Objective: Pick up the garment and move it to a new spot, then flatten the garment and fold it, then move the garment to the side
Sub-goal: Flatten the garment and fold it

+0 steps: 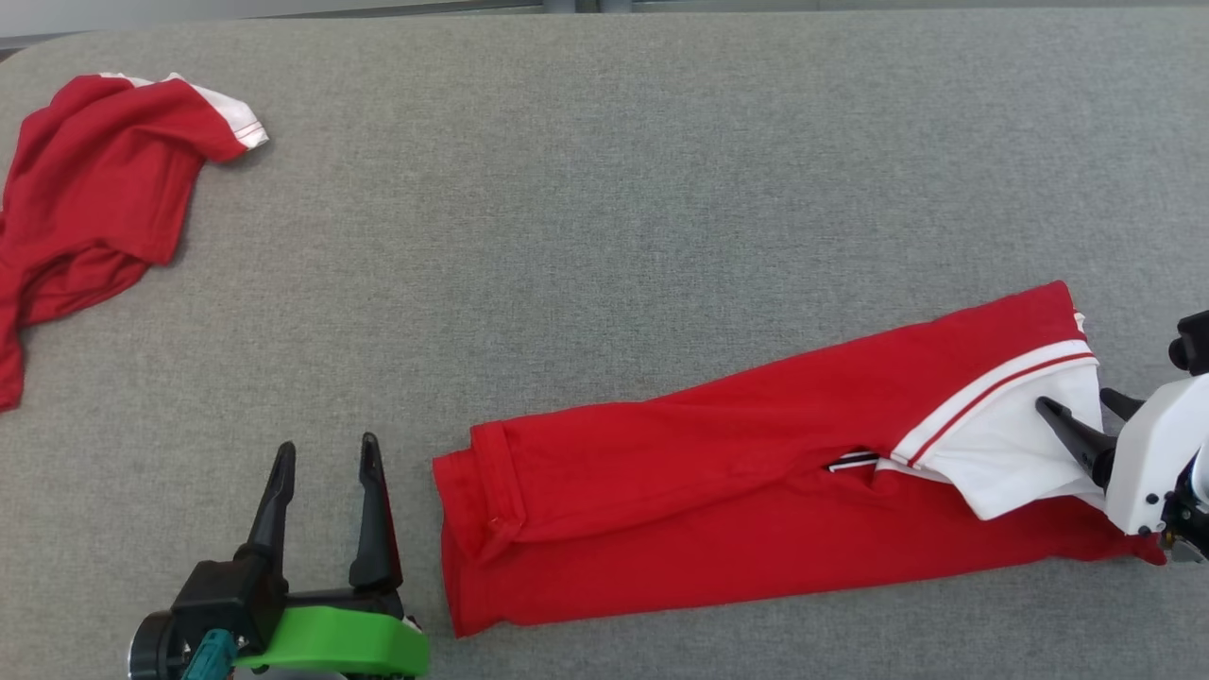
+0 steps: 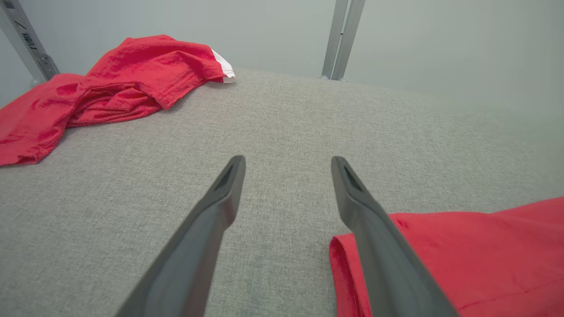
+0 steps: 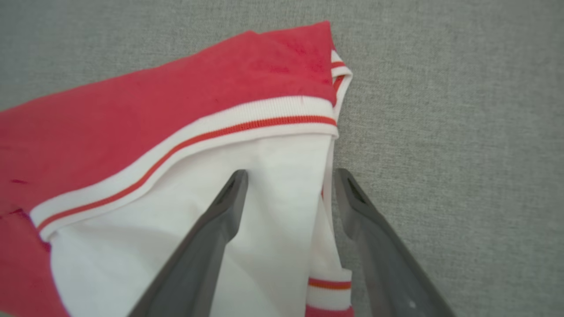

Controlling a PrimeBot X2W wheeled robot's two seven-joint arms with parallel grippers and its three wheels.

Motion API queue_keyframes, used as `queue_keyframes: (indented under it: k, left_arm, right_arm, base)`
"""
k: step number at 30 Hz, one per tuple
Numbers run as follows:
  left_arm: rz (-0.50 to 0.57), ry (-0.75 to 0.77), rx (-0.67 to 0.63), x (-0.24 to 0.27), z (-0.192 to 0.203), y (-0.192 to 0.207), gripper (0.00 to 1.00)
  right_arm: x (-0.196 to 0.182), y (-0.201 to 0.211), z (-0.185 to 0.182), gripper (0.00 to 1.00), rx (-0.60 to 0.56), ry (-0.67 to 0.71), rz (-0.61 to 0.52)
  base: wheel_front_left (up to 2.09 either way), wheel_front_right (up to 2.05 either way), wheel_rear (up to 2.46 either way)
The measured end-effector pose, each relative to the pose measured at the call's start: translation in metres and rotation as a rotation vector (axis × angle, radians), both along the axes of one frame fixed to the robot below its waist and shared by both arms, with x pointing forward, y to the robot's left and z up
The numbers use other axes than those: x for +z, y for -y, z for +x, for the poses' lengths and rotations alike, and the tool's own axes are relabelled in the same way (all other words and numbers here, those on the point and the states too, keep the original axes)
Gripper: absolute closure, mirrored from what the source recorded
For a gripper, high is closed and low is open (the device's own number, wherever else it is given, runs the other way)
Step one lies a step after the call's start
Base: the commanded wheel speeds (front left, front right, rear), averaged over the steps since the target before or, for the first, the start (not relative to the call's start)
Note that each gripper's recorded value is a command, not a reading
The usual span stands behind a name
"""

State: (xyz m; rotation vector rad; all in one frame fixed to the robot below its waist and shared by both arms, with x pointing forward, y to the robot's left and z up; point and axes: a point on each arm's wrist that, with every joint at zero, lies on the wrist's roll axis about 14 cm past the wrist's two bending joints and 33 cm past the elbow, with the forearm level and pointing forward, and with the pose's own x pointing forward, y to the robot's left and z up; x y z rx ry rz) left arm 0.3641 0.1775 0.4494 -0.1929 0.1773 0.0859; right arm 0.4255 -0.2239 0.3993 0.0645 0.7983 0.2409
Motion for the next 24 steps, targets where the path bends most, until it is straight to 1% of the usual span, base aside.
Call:
queue_keyframes:
  k: [2, 3, 5, 9, 12, 13, 14, 15, 16, 17, 19, 21, 24]
  left_arm:
    - [0.009, 0.022, -0.004, 0.002, 0.001, 0.002, 0.0]
    - [-0.001, 0.026, 0.014, 0.002, 0.0, 0.0, 0.0]
    - [0.0, 0.04, 0.024, 0.004, 0.0, -0.003, 0.0]
    - [-0.012, 0.049, 0.03, 0.002, -0.005, -0.003, 0.0]
    - [-0.005, 0.038, 0.004, -0.003, -0.012, 0.001, 0.0]
    - [-0.005, 0.036, -0.001, -0.005, -0.014, 0.002, 0.0]
    - [-0.007, 0.037, -0.004, -0.005, -0.015, 0.002, 0.0]
    - [-0.011, 0.039, -0.007, -0.005, -0.016, 0.004, 0.0]
    - [-0.014, 0.042, -0.013, -0.005, -0.017, 0.005, 0.0]
    - [-0.01, 0.044, -0.021, -0.004, -0.018, 0.006, 0.0]
    - [-0.012, 0.048, -0.041, -0.004, -0.021, 0.01, 0.0]
    - [-0.01, 0.05, -0.057, -0.005, -0.022, 0.013, 0.0]
    - [-0.012, 0.053, -0.071, -0.005, -0.024, 0.014, 0.0]
  right_arm:
    - [-0.013, 0.0, 0.001, 0.0, -0.005, -0.038, -0.021]
    - [-0.017, 0.001, 0.001, 0.0, -0.003, -0.05, -0.031]
    - [-0.022, 0.002, 0.003, 0.0, -0.014, -0.063, -0.035]
    - [-0.026, -0.003, 0.001, 0.0, -0.041, -0.092, 0.013]
    - [-0.029, -0.009, -0.007, 0.0, -0.055, -0.136, 0.063]
    - [-0.03, -0.012, -0.01, 0.39, -0.052, -0.148, 0.077]
    - [-0.029, -0.015, -0.011, 0.67, -0.058, -0.149, 0.102]
    - [-0.026, -0.017, -0.01, 0.93, -0.076, -0.138, 0.136]
    - [-0.024, -0.017, -0.009, 1.0, -0.095, -0.119, 0.16]
    - [-0.024, -0.014, -0.011, 1.0, -0.106, -0.117, 0.165]
    - [-0.021, 0.005, -0.013, 1.0, -0.134, -0.107, 0.132]
    - [-0.014, 0.032, -0.012, 1.0, -0.193, -0.086, 0.11]
    - [0.008, 0.088, -0.006, 1.0, -0.301, -0.02, 0.044]
  base:
    - [0.0, 0.0, 0.0]
    - [0.0, 0.0, 0.0]
    - [0.0, 0.0, 0.0]
    - [0.0, 0.0, 0.0]
    - [0.0, 0.0, 0.0]
    - [0.0, 0.0, 0.0]
    - [0.0, 0.0, 0.0]
    - [0.0, 0.0, 0.0]
    - [0.0, 0.0, 0.0]
    - [0.0, 0.0, 0.0]
    - [0.0, 0.0, 0.0]
    - [0.0, 0.0, 0.0]
    - [0.0, 0.0, 0.0]
